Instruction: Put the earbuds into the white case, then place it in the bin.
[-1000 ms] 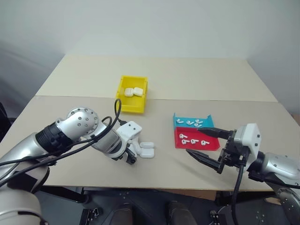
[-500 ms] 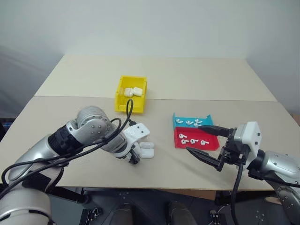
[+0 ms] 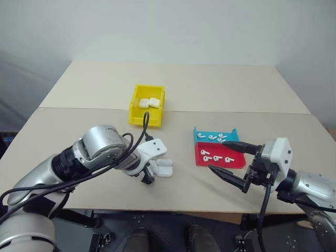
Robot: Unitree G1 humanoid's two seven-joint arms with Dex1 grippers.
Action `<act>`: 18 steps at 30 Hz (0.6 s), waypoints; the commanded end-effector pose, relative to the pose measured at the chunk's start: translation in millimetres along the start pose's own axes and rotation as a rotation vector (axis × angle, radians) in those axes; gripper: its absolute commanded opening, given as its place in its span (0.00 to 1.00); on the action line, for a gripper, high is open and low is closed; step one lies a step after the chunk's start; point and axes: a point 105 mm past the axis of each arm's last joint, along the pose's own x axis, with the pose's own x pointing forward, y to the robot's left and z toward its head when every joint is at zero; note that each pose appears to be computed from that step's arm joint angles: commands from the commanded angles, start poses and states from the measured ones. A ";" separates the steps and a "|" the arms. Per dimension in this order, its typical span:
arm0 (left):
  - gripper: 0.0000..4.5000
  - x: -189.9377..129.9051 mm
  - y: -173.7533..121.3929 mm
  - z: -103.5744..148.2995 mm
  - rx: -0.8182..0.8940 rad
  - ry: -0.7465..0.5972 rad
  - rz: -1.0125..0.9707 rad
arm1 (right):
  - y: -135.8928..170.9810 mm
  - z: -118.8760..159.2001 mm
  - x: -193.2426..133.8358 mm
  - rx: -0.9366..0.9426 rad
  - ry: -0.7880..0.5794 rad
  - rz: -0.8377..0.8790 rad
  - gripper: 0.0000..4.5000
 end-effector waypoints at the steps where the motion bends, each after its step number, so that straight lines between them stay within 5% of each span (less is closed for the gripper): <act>1: 0.96 0.7 0.3 1.7 0.030 -0.023 0.009 | 2.6 12.3 -0.3 -0.052 -0.043 0.002 1.00; 7: 0.63 1.8 2.7 4.5 0.039 -0.048 0.015 | 2.6 12.1 -1.0 -0.053 -0.040 0.003 1.00; 18: 0.63 -34.9 4.4 -18.2 0.052 -0.197 -0.061 | -0.2 12.5 -1.6 -0.056 -0.035 0.015 1.00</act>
